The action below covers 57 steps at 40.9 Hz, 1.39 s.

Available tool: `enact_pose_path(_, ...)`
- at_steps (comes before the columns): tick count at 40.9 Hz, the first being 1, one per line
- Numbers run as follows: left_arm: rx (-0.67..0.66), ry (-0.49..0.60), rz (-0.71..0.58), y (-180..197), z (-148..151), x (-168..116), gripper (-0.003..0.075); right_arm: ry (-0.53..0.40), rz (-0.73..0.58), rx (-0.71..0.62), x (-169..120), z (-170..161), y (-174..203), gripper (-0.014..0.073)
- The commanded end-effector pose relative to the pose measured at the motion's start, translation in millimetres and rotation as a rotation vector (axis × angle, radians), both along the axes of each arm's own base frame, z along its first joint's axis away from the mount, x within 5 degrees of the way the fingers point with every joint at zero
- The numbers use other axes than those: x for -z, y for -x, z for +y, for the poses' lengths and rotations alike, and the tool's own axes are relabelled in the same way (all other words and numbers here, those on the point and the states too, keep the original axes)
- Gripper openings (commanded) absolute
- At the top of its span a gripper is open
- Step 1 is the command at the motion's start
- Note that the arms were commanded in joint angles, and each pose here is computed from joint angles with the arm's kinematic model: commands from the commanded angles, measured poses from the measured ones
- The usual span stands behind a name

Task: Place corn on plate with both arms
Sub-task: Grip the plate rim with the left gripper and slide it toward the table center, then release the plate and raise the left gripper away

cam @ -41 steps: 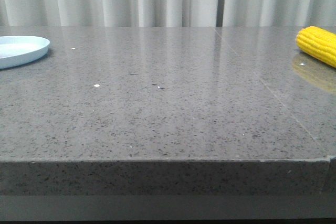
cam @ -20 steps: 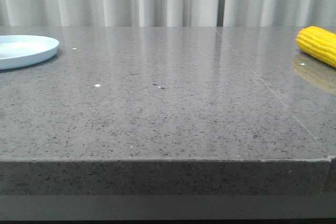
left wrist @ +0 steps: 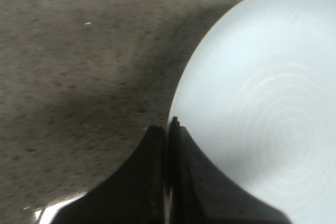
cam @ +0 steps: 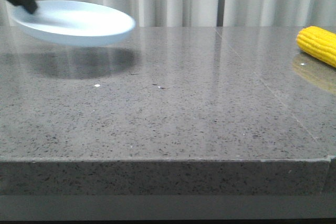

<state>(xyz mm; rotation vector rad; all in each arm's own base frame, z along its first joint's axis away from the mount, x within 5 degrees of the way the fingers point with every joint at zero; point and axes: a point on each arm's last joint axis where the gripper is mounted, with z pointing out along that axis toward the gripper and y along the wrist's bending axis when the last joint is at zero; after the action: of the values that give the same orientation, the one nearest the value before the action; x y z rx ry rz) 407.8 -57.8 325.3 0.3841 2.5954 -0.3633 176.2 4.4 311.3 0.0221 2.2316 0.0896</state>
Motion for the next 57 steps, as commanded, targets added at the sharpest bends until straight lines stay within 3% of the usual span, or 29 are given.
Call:
enact_pose_path(1,0.071,0.048,-0.092,12.1,-33.2,-29.3,-0.002,0.007,-0.097,0.012,-14.1,-1.8,-3.6,0.0634)
enact_pose_path(10,0.199,0.046,-0.043,15.8,-87.3,-8.2,-0.002,0.007,-0.097,0.012,-14.1,-1.8,-3.6,0.0634)
enact_pose_path(18,0.231,0.05,-0.057,11.4,-111.1,6.7,-0.0005,0.007,-0.097,0.012,-14.1,-1.8,-3.6,0.0634)
enact_pose_path(21,0.229,0.051,-0.063,9.9,-112.3,8.2,0.0072,0.007,-0.097,0.012,-14.1,-1.8,-3.6,0.0634)
enact_pose_path(28,0.226,0.033,-0.066,8.5,-109.5,8.9,0.0362,0.007,-0.097,0.012,-14.1,-1.8,-3.6,0.0634)
enact_pose_path(31,0.232,0.024,-0.055,11.1,-107.5,6.3,0.0435,0.007,-0.097,0.012,-14.1,-1.8,-3.6,0.0634)
enact_pose_path(37,0.228,-0.02,-0.117,24.6,-101.6,-19.4,0.0461,0.007,-0.097,0.012,-14.1,-1.8,-3.6,0.0634)
enact_pose_path(48,0.177,-0.246,-0.307,81.5,-98.4,-88.1,0.0461,0.007,-0.097,0.012,-14.1,-1.8,-3.6,0.0634)
enact_pose_path(57,0.147,-0.147,-0.442,149.8,-87.6,-128.1,0.0461,0.007,-0.097,0.012,-14.1,-1.8,-3.6,0.0634)
